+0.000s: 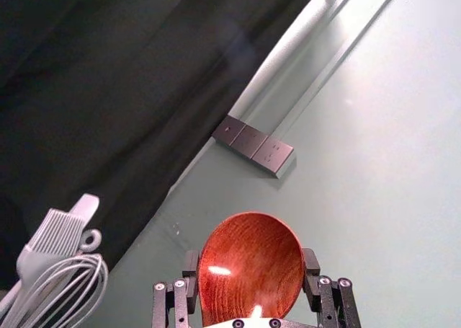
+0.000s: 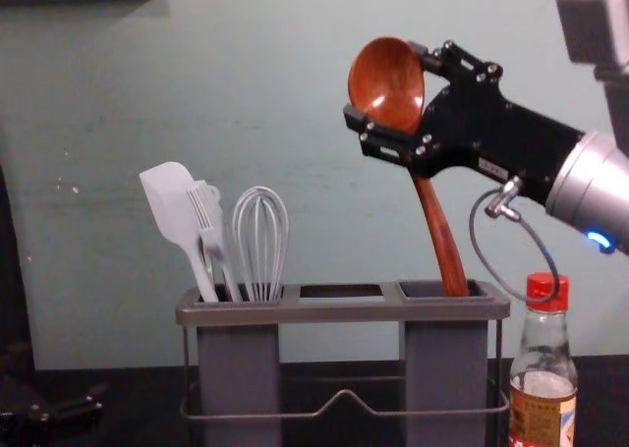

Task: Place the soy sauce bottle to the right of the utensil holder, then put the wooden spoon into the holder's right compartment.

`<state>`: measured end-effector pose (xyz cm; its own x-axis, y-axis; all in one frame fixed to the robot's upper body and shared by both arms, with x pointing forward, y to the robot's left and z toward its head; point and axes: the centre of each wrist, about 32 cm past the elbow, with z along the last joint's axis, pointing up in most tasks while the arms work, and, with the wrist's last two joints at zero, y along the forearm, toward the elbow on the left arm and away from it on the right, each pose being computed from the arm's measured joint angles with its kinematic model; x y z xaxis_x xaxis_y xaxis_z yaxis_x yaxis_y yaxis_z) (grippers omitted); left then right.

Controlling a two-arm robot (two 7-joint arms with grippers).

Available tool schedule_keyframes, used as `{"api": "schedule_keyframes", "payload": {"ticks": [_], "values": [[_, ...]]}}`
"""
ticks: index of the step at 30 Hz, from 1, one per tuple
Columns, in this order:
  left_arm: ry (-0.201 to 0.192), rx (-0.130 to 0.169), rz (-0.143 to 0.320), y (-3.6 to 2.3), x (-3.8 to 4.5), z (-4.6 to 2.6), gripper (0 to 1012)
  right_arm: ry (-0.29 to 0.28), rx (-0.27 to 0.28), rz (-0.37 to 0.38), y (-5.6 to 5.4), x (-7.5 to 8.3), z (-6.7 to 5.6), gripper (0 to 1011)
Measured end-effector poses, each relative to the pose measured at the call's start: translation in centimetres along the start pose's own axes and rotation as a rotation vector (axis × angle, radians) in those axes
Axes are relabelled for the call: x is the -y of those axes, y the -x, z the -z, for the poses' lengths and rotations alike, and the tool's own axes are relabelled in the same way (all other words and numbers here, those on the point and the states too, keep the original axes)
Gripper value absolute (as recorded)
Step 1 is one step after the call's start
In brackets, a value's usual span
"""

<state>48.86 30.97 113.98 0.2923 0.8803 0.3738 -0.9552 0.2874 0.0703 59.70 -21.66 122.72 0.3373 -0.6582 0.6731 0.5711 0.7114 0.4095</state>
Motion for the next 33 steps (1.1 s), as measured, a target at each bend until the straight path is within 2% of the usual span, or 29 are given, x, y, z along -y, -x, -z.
{"api": "schedule_keyframes", "payload": {"ticks": [11,23,33], "values": [[0.0,0.0,0.0,0.0,0.0,0.0,1005,0.034,-0.004,-0.006,2.0,1.5,1.4,854],[0.0,0.0,0.0,0.0,0.0,0.0,1005,0.064,-0.018,-0.003,3.2,3.1,2.3,854],[0.0,0.0,0.0,0.0,0.0,0.0,1005,0.074,-0.028,-0.01,4.0,3.8,2.5,854]]}}
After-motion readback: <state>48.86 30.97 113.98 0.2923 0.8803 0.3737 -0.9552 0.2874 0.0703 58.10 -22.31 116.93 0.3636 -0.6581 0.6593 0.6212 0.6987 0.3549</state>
